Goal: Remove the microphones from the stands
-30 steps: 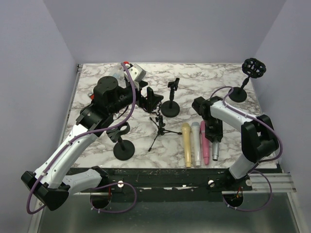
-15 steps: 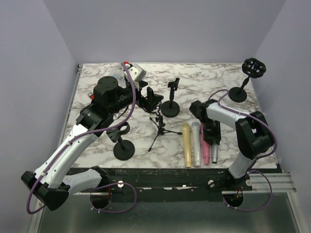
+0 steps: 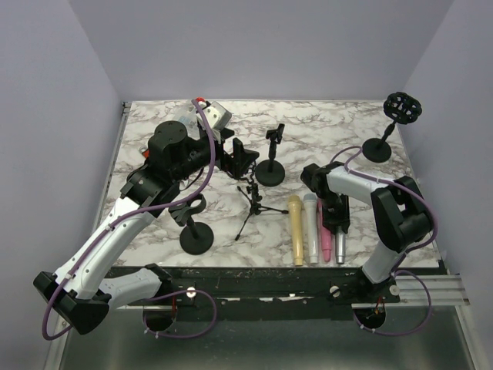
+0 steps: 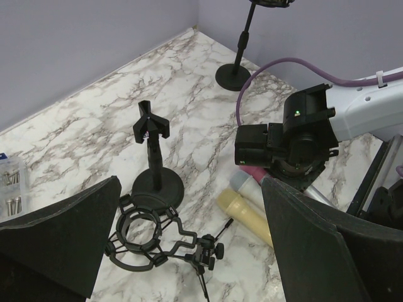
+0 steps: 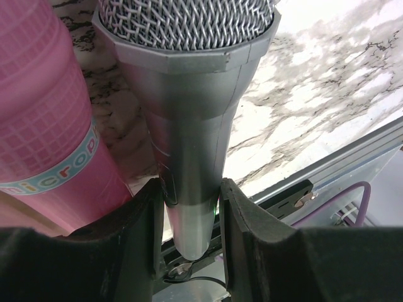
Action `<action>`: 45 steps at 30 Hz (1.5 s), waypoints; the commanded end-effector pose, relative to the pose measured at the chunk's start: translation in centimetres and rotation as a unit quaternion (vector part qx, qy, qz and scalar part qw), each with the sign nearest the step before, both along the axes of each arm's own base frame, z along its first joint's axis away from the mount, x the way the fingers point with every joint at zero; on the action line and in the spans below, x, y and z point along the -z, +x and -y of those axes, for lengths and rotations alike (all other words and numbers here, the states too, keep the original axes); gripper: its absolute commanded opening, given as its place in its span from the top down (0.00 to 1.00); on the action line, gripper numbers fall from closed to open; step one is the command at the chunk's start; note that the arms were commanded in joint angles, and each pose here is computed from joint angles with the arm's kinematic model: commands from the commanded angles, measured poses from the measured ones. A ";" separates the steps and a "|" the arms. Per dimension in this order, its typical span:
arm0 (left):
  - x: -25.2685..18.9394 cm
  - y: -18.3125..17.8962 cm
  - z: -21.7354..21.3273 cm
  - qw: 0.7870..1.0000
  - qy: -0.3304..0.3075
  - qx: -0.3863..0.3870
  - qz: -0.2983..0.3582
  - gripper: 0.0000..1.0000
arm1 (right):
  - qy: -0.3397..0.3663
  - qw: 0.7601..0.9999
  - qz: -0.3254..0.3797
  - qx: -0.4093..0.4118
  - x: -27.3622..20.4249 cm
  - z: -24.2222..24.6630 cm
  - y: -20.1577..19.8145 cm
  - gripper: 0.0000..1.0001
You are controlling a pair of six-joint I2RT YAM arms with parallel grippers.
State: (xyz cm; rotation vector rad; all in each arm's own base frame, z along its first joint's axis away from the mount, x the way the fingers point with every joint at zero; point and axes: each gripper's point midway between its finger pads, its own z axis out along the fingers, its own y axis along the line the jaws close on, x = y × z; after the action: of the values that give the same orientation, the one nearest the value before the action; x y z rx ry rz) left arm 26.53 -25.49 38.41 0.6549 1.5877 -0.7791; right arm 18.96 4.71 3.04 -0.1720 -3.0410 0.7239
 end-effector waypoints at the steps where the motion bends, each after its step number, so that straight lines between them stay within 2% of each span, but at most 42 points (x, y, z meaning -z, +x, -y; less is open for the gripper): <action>1: -0.4 -0.5 0.4 1.000 -0.008 0.014 0.006 0.01 | 0.011 1.000 -0.003 0.007 0.7 -0.6 -0.2 0.60; 11: -0.3 -0.5 0.5 1.000 -0.008 0.015 0.004 0.01 | 0.008 1.000 0.002 0.009 0.3 -0.5 -0.1 0.45; 21: -0.4 -0.6 0.6 1.000 -0.009 0.018 0.003 0.01 | -0.008 0.999 0.025 0.018 -1.7 -0.1 0.5 0.44; 28: -0.4 -0.7 0.7 1.000 -0.011 0.019 0.003 0.01 | -0.025 0.998 0.057 0.020 -5.3 0.2 1.8 0.43; 35: -0.7 -0.8 0.6 1.000 -0.013 0.021 0.005 0.01 | -0.038 0.990 0.136 0.015 -10.5 0.3 5.6 0.33; 39: -0.9 -1.1 0.6 1.000 -0.015 0.023 0.007 0.01 | 0.016 0.970 0.240 0.047 -13.3 0.4 10.6 0.33; 41: -1.0 -1.2 0.6 1.000 -0.017 0.024 0.008 0.01 | 0.042 0.949 0.304 0.071 -14.9 1.5 13.5 0.33; 45: -1.1 -1.3 0.5 1.000 -0.015 0.021 0.014 0.01 | 0.079 0.894 0.427 0.113 -19.7 4.5 18.8 0.33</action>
State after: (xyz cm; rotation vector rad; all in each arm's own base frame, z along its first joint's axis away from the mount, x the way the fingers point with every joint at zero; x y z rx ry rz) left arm 26.18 -25.83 38.52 0.6644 1.5822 -0.7992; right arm 31.52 2.95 16.57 -0.7232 -3.4941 0.5969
